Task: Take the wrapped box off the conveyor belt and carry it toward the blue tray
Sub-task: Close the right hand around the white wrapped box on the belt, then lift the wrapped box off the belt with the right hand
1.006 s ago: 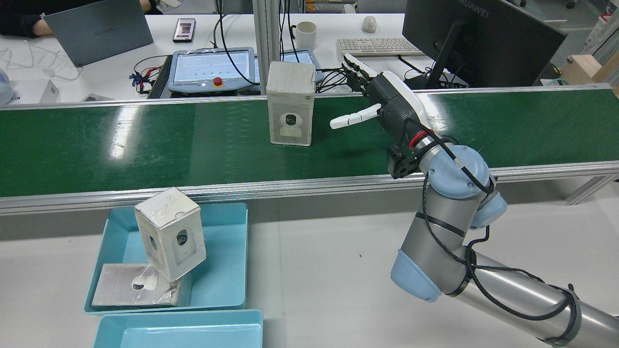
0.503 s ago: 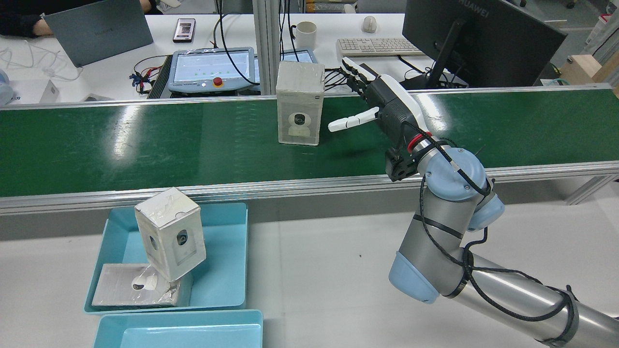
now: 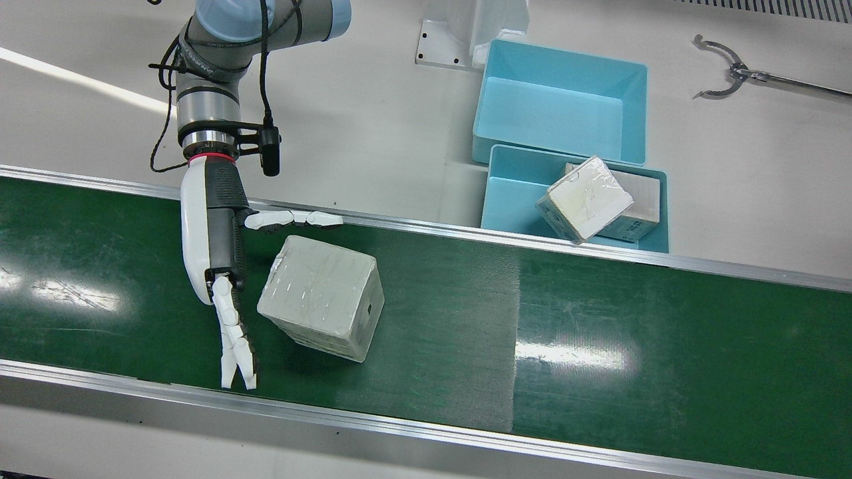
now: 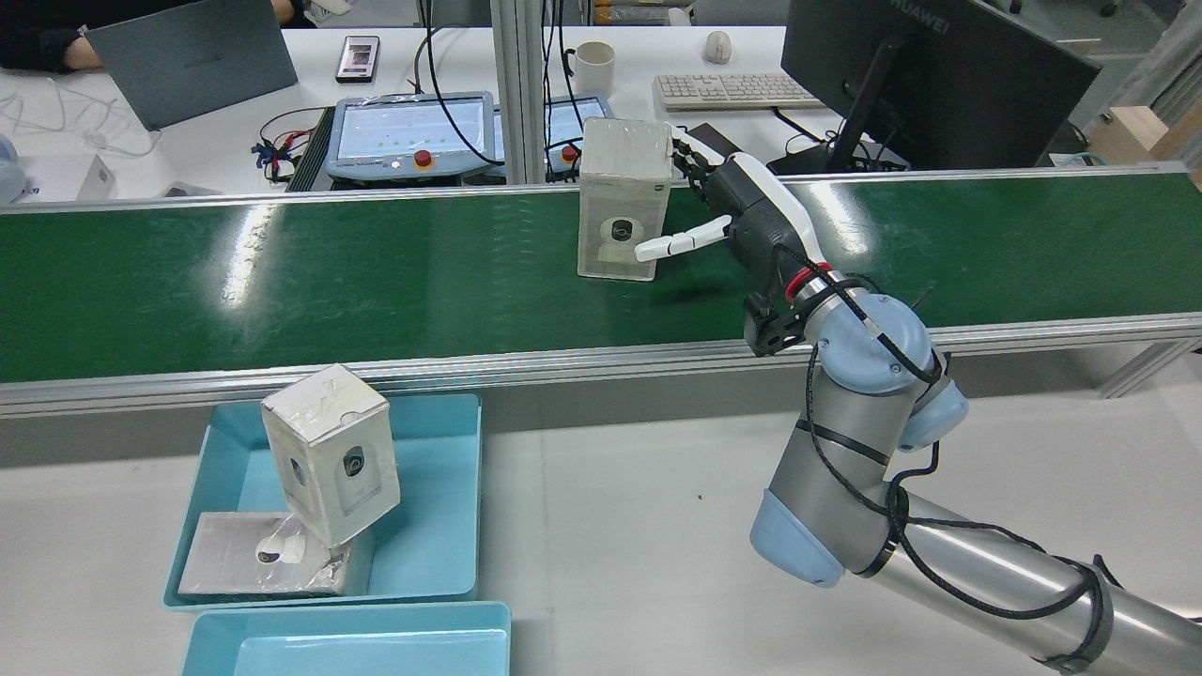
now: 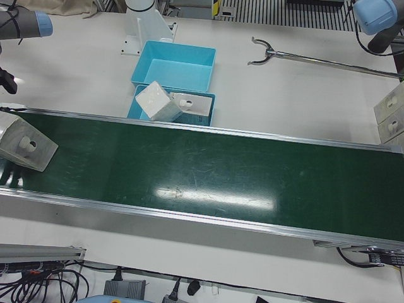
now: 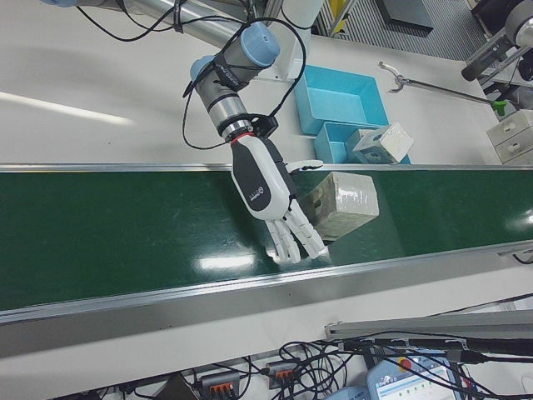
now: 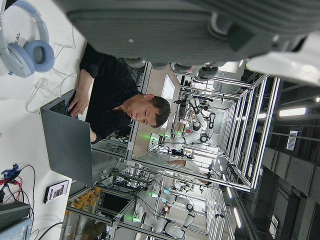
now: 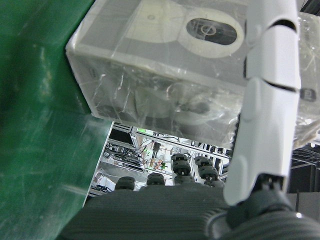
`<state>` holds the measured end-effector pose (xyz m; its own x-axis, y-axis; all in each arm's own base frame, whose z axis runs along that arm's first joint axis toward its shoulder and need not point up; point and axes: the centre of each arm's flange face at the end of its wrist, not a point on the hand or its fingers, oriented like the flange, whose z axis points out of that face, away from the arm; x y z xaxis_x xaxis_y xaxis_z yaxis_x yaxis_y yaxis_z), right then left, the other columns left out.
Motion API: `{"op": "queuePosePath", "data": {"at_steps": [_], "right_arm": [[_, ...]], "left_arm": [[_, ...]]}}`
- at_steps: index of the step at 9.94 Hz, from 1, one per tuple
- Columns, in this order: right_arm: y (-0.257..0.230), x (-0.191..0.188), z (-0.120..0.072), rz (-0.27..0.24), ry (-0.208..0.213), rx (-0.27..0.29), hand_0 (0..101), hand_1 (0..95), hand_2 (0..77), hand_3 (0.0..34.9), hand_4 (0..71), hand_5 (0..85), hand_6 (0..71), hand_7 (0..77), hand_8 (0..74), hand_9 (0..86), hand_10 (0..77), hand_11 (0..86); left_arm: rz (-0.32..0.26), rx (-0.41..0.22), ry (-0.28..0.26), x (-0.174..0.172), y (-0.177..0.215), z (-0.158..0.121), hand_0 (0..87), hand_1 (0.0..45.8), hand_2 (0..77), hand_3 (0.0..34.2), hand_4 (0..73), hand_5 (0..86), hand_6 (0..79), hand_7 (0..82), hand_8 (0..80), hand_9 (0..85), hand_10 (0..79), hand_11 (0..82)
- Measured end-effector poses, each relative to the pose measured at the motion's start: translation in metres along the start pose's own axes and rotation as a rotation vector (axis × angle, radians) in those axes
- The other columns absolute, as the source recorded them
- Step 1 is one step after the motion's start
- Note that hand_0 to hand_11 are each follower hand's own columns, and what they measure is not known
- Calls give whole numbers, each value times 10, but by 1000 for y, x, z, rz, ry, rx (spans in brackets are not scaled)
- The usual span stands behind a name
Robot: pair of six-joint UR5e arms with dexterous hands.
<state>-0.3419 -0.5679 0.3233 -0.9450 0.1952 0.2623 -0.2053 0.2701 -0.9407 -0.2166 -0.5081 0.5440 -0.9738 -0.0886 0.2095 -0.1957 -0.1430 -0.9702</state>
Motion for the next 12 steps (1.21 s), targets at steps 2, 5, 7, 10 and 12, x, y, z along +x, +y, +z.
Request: {"op": "queuePosePath", "data": {"at_steps": [2, 5, 7, 10, 12], "right_arm": [[-1, 1, 1, 1, -1, -1, 466, 125, 120, 53, 44, 44, 0, 5, 0, 16, 5, 22], [-3, 4, 3, 7, -3, -6, 464, 125, 131, 66, 44, 44, 0, 5, 0, 16, 5, 16], [-2, 4, 6, 22, -10, -23, 466, 136, 147, 52, 49, 55, 0, 5, 0, 16, 5, 16], [0, 5, 8, 39, -23, -49, 465, 142, 305, 0, 115, 300, 65, 104, 49, 16, 55, 16], [0, 4, 10, 49, -36, -60, 443, 120, 278, 0, 131, 382, 196, 284, 169, 218, 109, 185]], "left_arm": [[0, 0, 0, 0, 0, 0, 0, 0, 5, 0, 0, 11, 0, 0, 0, 0, 5, 0], [0, 0, 0, 0, 0, 0, 0, 0, 11, 0, 0, 11, 0, 0, 0, 0, 0, 0], [0, 0, 0, 0, 0, 0, 0, 0, 11, 0, 0, 11, 0, 0, 0, 0, 0, 0], [0, 0, 0, 0, 0, 0, 0, 0, 5, 0, 0, 11, 0, 0, 0, 0, 5, 0], [0, 0, 0, 0, 0, 0, 0, 0, 5, 0, 0, 11, 0, 0, 0, 0, 0, 0]]}}
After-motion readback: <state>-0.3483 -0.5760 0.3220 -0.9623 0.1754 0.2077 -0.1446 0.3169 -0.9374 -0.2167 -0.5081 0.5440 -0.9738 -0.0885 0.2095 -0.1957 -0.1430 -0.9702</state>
